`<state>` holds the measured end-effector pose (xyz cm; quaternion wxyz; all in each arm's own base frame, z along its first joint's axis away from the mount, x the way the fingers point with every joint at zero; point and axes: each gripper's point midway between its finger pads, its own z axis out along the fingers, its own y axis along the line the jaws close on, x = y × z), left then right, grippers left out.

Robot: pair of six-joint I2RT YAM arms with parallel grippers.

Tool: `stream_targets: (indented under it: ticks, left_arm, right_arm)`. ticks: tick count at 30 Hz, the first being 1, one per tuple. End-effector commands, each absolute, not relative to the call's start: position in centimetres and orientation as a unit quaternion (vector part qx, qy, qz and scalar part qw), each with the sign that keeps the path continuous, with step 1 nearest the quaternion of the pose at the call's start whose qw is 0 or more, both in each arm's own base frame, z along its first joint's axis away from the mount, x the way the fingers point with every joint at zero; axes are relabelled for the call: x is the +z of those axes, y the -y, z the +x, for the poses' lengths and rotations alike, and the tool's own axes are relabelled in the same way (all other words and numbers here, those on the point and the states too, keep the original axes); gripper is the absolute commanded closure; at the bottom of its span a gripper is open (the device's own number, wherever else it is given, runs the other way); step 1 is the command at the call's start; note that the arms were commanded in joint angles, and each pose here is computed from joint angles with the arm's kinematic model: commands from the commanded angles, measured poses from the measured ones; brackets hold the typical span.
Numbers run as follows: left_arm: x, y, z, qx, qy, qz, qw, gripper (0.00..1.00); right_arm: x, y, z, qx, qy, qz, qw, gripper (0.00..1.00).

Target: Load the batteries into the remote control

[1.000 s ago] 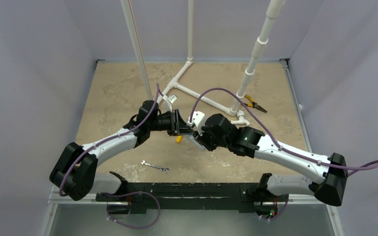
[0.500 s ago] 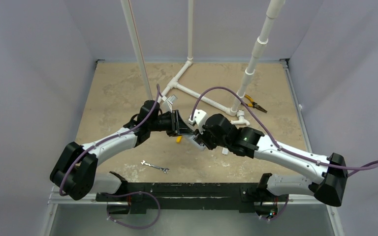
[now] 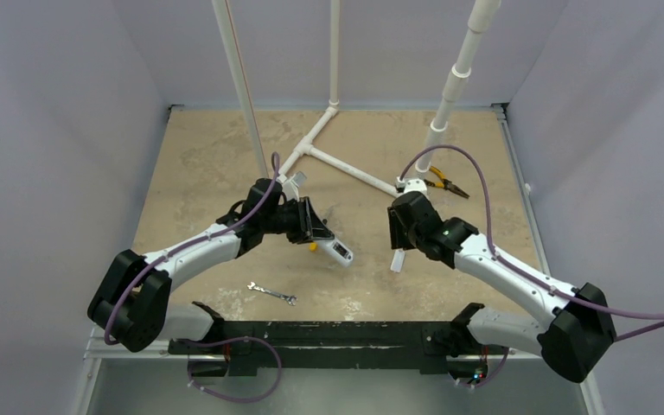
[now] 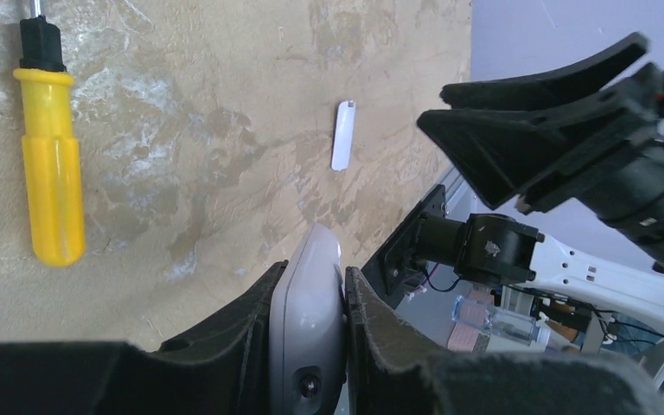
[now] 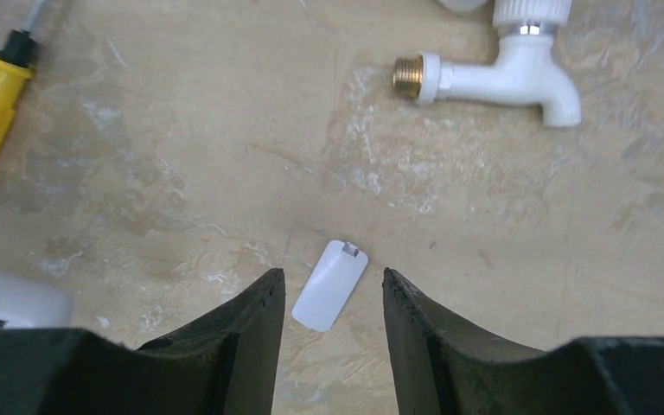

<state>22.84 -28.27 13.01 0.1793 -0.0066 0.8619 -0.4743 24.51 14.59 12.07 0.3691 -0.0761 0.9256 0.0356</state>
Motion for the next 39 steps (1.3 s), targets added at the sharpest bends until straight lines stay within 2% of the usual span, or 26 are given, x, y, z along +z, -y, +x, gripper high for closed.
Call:
stream_targets:
  ticks: [1,5,7,11,16,18,24,39]
  left_arm:
    - [15.0,28.7,23.7,-0.491,-0.846,0.012,0.208,1.0]
    - [15.0,28.6,23.5,-0.491,-0.846,0.013,0.206,1.0]
    - [14.8,28.6,23.4,-0.49,-0.847,0.014,0.205,1.0]
    - [14.9,28.5,23.5,-0.491,-0.846,0.012,0.207,1.0]
    - [15.3,28.6,23.6,-0.495,-0.843,0.011,0.211,1.0]
    - [15.4,28.5,23.6,-0.494,-0.843,0.011,0.212,1.0]
    - [15.2,28.3,23.6,-0.492,-0.845,0.01,0.21,1.0]
    - [15.6,28.4,24.1,-0.494,-0.843,0.008,0.211,1.0]
  right_arm:
    - [9.0,-13.5,23.4,0.035,-0.942,0.009,0.334,0.55]
    - [7.4,-12.6,22.9,0.024,-0.949,0.02,0.314,0.54]
    - [6.9,-12.5,22.6,0.026,-0.952,0.024,0.305,0.58]
    - [5.5,-12.6,21.6,0.043,-0.955,0.041,0.289,0.72]
    - [2.9,-11.5,20.2,0.019,-0.961,0.079,0.263,0.93]
    - [1.9,-11.3,19.8,0.015,-0.963,0.089,0.254,0.99]
    - [0.6,-12.5,19.3,0.045,-0.968,0.083,0.234,1.0]
    - [1.7,-16.5,19.5,0.139,-0.966,0.027,0.217,1.0]
